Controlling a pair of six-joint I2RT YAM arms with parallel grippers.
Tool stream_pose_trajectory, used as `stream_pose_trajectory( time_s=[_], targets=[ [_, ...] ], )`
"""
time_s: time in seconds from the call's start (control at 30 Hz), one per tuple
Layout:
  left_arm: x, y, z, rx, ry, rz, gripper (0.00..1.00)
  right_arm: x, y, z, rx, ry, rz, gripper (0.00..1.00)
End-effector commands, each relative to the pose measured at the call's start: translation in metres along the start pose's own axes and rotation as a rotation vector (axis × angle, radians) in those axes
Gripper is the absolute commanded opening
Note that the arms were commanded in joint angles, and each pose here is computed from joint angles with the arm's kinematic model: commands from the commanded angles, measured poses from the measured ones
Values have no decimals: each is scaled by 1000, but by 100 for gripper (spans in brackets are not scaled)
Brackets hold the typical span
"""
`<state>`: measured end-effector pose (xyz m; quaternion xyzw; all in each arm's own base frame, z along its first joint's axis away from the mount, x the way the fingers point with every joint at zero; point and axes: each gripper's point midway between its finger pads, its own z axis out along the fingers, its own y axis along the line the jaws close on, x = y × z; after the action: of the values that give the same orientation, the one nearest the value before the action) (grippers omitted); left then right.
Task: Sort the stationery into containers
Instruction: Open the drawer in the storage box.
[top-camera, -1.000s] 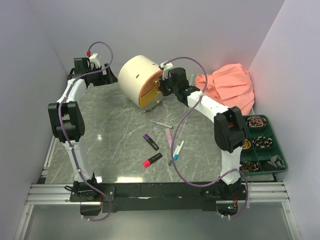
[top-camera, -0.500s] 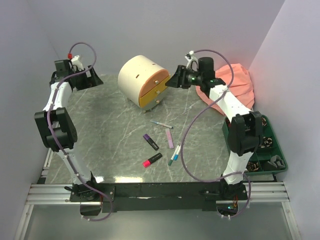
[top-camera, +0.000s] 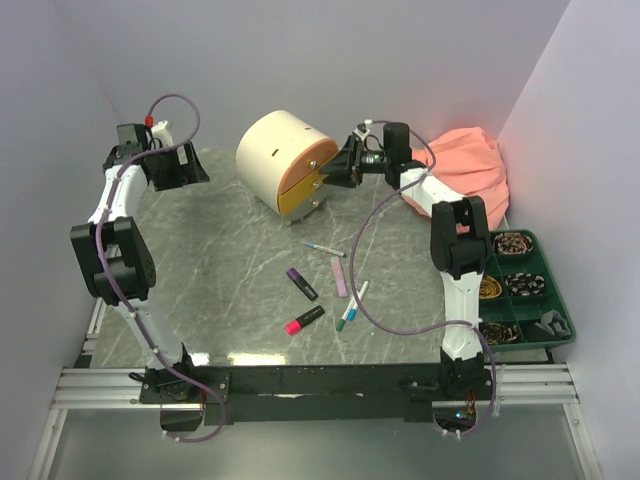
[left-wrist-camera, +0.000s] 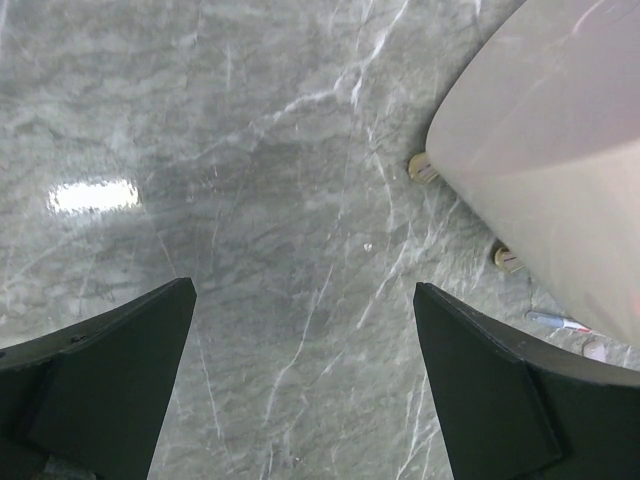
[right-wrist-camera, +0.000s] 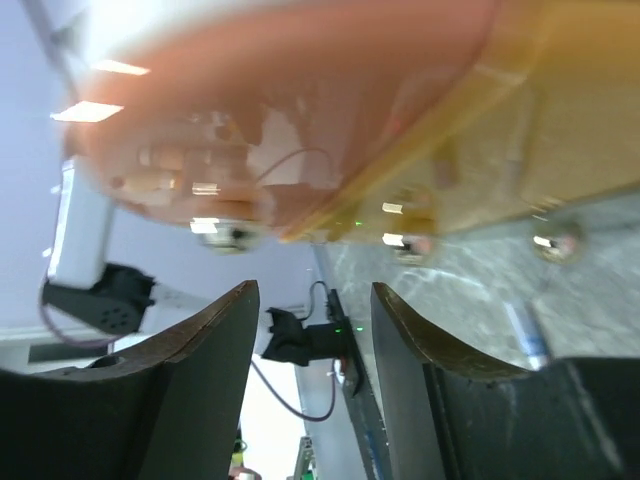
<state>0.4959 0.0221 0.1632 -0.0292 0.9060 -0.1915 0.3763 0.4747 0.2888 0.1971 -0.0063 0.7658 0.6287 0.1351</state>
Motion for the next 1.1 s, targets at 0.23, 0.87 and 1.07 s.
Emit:
stream_pose_trajectory(
  time_s=[0.23, 0.87, 1.07],
  targets=[
    [0, -12, -8, -2, -16, 29, 98, -18, 72, -9, -84, -6, -172, 57],
    [2, -17, -9, -12, -22, 38, 99, -18, 56, 12, -49, -2, -157, 57],
    [4, -20, -7, -16, -17, 45, 99, -23, 56, 20, -45, -12, -180, 57]
  ],
)
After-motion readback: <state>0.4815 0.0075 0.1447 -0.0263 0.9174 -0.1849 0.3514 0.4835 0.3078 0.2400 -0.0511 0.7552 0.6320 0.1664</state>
